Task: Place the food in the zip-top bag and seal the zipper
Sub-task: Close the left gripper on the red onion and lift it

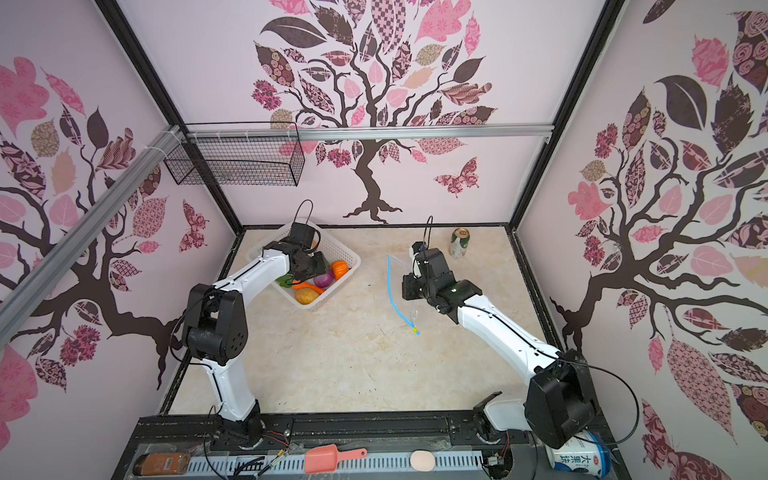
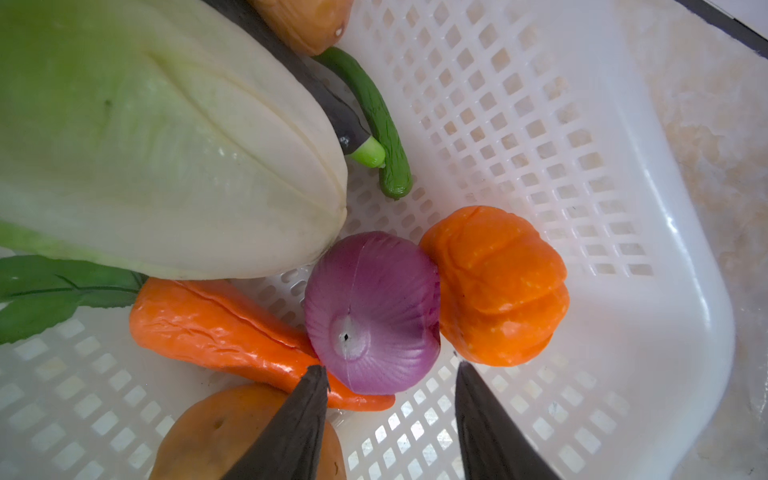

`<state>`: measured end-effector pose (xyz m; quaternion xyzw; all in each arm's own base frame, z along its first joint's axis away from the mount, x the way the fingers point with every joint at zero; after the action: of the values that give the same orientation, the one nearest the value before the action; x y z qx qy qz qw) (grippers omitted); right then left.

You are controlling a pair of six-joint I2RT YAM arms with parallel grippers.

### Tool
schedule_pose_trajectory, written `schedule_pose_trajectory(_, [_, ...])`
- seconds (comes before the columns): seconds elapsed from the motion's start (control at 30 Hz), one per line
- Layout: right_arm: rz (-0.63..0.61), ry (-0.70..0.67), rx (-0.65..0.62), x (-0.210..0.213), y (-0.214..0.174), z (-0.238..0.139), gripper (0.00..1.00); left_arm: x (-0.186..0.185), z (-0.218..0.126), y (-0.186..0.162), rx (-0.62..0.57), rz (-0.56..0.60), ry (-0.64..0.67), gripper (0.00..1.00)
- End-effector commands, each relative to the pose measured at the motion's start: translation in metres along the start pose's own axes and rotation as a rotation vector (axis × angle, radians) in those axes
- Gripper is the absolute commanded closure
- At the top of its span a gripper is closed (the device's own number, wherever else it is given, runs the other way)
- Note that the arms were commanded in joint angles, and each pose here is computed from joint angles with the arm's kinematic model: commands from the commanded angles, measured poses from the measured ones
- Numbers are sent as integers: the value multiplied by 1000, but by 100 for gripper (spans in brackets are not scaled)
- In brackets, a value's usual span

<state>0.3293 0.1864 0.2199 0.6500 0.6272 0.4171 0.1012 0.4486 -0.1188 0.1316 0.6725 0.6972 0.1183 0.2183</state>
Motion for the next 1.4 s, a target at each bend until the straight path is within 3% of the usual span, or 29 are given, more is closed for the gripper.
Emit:
schedule_pose_trajectory(0.0, [-1, 25, -31, 10, 15, -5, 100, 6, 17, -10, 36, 35, 18, 38])
schedule_pose_trajectory(0.13, [-3, 32, -44, 12, 17, -9, 100, 0, 26, -8, 59, 80, -9, 24])
schedule_pose_trajectory(0.2, [-2, 35, -52, 12, 19, -11, 100, 1, 30, -6, 64, 97, 1, 22])
schedule_pose_trajectory(0.57, [-7, 27, -57, 9, 16, -14, 100, 8, 65, -7, 101, 125, 54, 21])
schedule_pose_trajectory(0.77, [-10, 14, -57, 6, 14, -16, 100, 6, 71, 6, 35, 120, 50, 21])
schedule_pose_trajectory(1.0, [-22, -7, -49, 3, 13, -16, 100, 0, 66, 15, -125, 127, 44, 23])
schedule_pose_trajectory(1.13, [-30, -22, -47, 1, 13, -15, 100, -1, 67, 16, -168, 127, 72, 27])
schedule_pose_trajectory(1.37, [-32, -31, -47, -1, 12, -16, 100, 2, 70, 15, -160, 118, 92, 55])
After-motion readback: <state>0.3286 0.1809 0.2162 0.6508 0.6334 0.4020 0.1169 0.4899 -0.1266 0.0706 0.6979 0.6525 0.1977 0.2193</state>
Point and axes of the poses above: each gripper's point midway between its finger pads, its own z axis out along the fingers, its own x axis along the line the jaws close on, y = z × x, the point moved 3 cm from there along -z, back along the fingers, and after that the axes turned 12 degrees about z, right-handed, at the moved point
